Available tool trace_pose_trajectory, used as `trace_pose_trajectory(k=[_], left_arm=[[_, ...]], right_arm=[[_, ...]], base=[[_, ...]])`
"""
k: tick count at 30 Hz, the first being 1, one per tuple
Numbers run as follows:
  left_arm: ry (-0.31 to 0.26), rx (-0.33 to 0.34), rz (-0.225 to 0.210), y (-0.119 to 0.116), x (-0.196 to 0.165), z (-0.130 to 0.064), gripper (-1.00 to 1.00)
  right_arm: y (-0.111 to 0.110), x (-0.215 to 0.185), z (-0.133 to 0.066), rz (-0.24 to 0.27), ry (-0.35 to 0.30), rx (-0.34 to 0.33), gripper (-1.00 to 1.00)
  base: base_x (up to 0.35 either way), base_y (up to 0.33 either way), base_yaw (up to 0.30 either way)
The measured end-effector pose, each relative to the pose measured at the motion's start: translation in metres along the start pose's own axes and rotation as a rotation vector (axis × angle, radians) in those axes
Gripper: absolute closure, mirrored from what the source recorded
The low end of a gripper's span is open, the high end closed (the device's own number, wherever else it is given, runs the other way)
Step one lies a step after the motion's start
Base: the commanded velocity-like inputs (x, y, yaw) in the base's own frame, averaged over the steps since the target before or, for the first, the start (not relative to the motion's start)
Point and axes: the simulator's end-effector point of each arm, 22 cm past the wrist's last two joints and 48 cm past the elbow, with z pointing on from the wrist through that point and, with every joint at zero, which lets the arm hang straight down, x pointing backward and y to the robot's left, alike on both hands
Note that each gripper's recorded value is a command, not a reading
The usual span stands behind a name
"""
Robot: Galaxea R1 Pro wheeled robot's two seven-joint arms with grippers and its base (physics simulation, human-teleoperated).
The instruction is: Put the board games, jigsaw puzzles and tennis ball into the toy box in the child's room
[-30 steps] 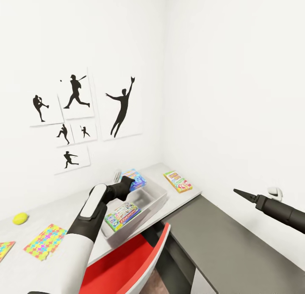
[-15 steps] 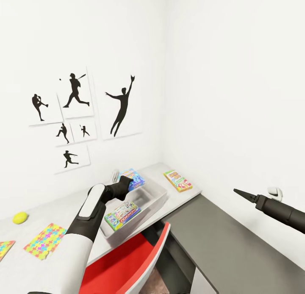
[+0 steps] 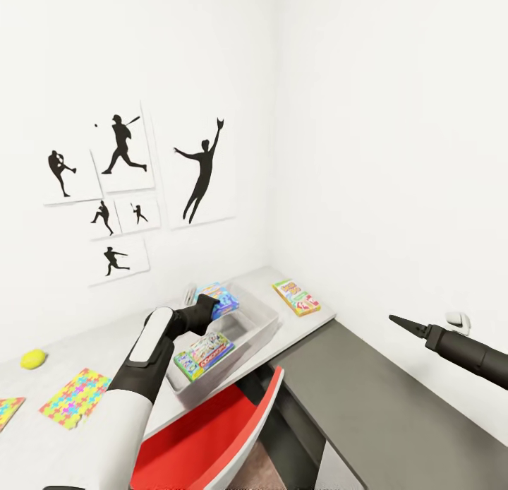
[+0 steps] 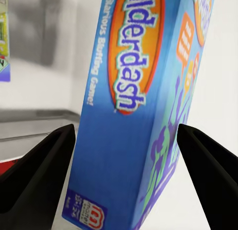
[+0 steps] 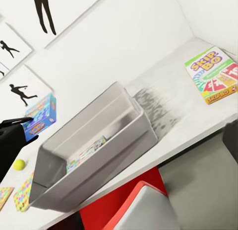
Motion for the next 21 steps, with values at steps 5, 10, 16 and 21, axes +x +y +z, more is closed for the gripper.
trace_pose_trajectory(k=[5,10,16,21], left_arm=[[0.001,-0.009,-0.003,0.005,-0.001,0.003,1.0],[0.003,-0.017,-0.005,0.01,-0.001,0.006,1.0],[0.003,-0.028,-0.006,0.016,-0.003,0.01,1.0],[-0.003,-0.038,-0.005,0.022,-0.008,0.012,1.0]], right_arm=[[-0.003,0.003,0.002,0.005,0.006,0.004,-1.0],[-0.006,0.005,0.003,0.009,0.012,0.007,-1.0],[-0.009,0.009,0.006,0.014,0.019,0.012,-1.0],[-0.012,0.011,0.007,0.019,0.025,0.015,-1.0]], base=[[0.0,0.0,0.0],[0.0,0.0,0.0],[0.0,0.0,0.0],[0.0,0.0,0.0]])
